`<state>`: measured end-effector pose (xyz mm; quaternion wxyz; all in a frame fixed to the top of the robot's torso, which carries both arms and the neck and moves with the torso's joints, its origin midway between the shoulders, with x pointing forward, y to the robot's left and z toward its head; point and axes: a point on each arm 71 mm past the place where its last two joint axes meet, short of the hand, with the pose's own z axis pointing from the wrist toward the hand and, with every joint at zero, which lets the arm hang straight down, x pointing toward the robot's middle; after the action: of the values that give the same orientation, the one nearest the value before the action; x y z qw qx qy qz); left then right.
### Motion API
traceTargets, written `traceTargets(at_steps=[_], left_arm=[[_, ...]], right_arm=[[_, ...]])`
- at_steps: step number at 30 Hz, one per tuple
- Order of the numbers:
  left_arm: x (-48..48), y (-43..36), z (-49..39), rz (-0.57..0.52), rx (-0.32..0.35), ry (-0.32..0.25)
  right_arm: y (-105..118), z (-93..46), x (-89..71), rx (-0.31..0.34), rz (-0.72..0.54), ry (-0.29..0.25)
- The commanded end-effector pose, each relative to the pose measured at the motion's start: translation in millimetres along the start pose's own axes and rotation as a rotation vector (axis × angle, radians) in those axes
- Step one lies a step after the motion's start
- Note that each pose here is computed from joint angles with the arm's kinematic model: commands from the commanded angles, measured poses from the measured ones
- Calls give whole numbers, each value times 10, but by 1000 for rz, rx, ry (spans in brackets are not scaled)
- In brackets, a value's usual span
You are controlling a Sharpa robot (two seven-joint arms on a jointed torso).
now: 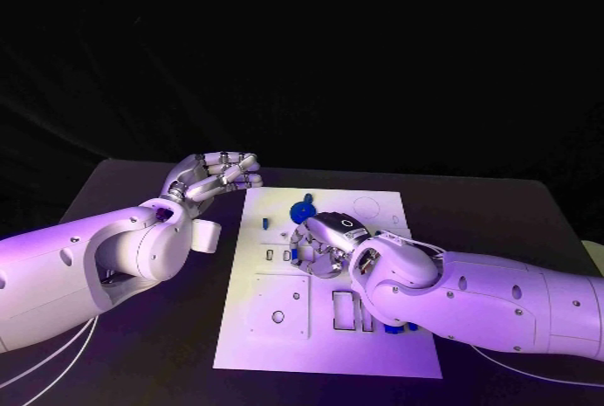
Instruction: Assemble the parts on the task board
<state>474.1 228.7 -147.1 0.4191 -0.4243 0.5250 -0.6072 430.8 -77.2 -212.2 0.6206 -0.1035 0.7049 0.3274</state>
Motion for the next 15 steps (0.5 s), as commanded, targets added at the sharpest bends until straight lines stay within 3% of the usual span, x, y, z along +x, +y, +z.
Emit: traceTargets(at_steps=[1, 15], left_arm=[[19, -6, 3, -10, 4, 18], [17, -5, 2, -11, 2, 20]], right_arm=[[-14, -6, 26, 5, -31, 14], [-6, -3, 20, 3, -41, 1]])
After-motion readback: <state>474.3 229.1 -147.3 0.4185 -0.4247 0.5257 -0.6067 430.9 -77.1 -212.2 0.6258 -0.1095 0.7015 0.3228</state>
